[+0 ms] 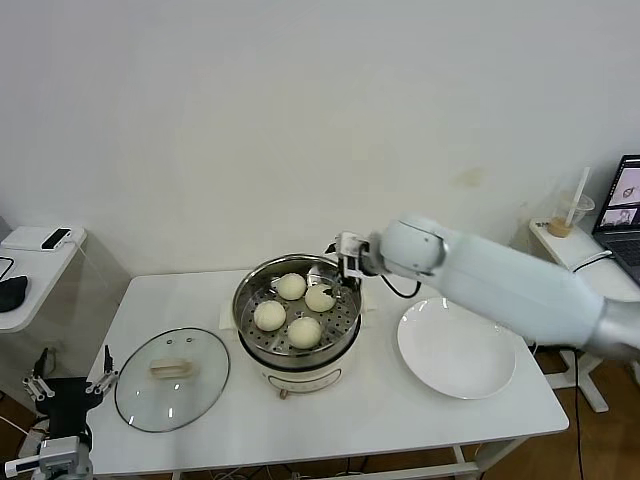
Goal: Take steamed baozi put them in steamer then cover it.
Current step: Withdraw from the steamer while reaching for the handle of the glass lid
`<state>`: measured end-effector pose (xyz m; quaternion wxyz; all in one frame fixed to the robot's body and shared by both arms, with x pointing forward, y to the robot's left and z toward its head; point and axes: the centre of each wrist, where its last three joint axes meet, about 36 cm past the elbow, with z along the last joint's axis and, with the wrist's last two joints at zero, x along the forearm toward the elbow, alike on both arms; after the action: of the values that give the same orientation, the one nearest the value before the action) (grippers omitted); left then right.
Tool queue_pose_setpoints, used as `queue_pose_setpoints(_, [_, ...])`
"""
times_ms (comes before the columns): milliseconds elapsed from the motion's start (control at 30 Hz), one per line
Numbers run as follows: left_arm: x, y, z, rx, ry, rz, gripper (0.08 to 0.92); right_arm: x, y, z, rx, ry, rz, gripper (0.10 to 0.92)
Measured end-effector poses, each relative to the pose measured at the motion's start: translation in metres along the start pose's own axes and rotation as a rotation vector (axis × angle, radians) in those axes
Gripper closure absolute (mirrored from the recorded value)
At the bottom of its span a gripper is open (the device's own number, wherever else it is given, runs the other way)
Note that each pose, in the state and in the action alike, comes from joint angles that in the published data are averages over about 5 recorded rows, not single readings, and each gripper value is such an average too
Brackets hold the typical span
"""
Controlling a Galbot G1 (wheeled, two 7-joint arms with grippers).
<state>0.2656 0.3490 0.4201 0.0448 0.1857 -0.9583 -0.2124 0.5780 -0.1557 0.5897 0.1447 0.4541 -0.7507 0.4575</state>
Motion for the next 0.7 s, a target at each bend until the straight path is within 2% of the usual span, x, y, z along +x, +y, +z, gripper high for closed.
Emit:
queue_pose_setpoints(433, [-0.002, -0.009, 0.005, -0.009, -0.001, 0.026, 0.177, 0.035, 0.088, 0.094, -0.216, -0.333, 0.388, 0.200])
queue_pose_setpoints(567, [-0.004, -0.010, 0.012, -0.058, -0.012, 0.027, 0.177, 0.047, 0.118, 0.127, -0.311, -0.398, 0.515, 0.200])
queue_pose_setpoints(700, [-0.004, -0.010, 0.024, -0.169, -0.027, 0.035, 0.177, 0.059, 0.154, 0.160, -0.414, -0.408, 0.638, 0.200])
